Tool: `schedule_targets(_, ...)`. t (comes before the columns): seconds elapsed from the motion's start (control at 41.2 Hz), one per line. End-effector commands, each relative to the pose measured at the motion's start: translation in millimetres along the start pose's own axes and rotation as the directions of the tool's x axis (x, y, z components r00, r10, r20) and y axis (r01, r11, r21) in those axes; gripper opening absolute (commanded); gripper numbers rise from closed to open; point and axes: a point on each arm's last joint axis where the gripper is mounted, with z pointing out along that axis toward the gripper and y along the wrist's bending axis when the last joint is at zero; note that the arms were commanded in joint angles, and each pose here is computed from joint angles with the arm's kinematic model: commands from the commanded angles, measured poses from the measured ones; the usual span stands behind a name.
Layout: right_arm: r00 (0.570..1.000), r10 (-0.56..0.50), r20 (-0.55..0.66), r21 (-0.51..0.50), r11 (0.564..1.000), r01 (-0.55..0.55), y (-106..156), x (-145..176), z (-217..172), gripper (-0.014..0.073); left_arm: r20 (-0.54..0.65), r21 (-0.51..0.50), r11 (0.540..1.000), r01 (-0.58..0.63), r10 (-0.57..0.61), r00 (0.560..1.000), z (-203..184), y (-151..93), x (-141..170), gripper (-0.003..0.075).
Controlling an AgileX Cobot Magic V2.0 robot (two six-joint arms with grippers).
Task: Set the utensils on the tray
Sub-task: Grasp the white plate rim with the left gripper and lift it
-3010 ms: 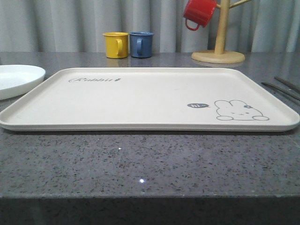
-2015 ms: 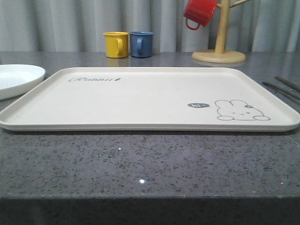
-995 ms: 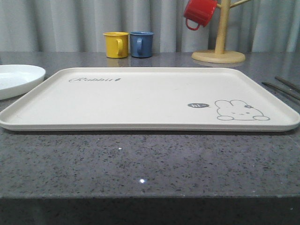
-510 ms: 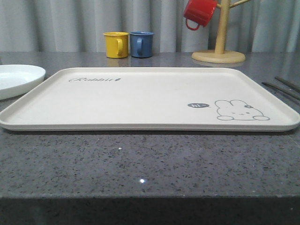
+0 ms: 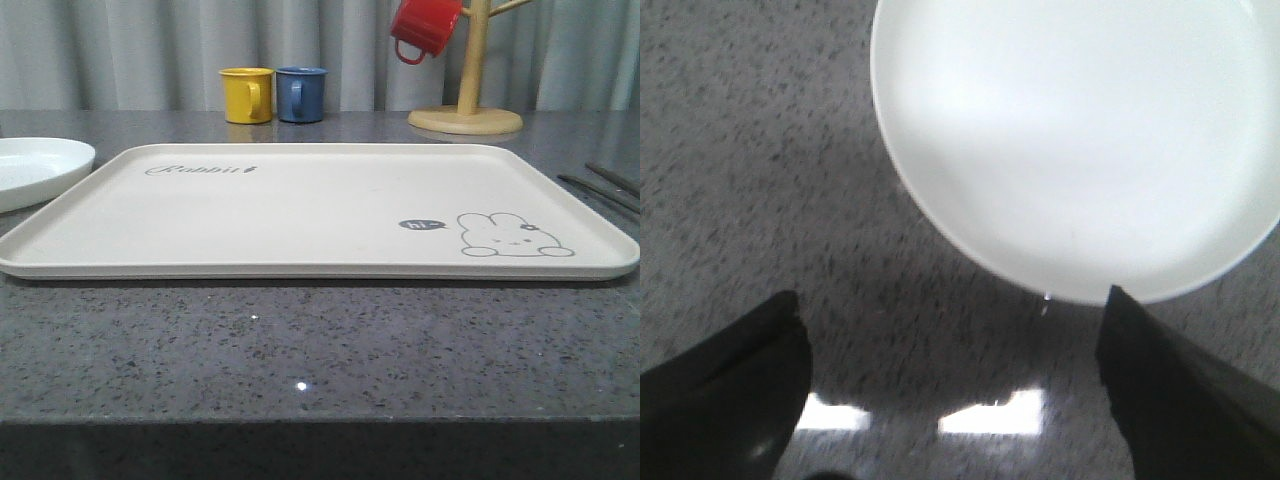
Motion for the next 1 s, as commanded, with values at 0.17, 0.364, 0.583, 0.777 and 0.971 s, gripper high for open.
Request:
schedule_targets(0.17, 0.997, -0.002, 0.082, -0.004, 1.0, 0.002, 1, -14, -5, 0.0508, 0.109, 0.123, 0.984, 0.127, -0.141, 0.984, 25, 28, -52, 0.0554)
schedule_targets(0.364, 0.997, -0.002, 0.082, -0.004, 1.0, 0.002, 1, -14, -5, 0.0508, 0.071, 0.128, 0.981, 0.144, -0.154, 0.985, 49, 36, -61, 0.0518)
schedule_targets(0.583, 0.997, -0.002, 0.082, -0.004, 1.0, 0.002, 1, -14, -5, 0.0508, 0.033, 0.142, 0.976, 0.164, -0.17, 0.985, 63, 39, -61, 0.0422)
schedule_targets(0.777, 0.997, -0.002, 0.082, -0.004, 1.0, 0.002, 1, -14, -5, 0.0508, 0.014, 0.15, 0.976, 0.159, -0.163, 0.987, 64, 38, -59, 0.0347)
schedule_targets(0.971, 0.997, -0.002, 0.082, -0.004, 1.0, 0.002, 1, -14, -5, 0.0508, -0.022, 0.16, 0.973, 0.166, -0.164, 0.986, 71, 38, -56, 0.0301)
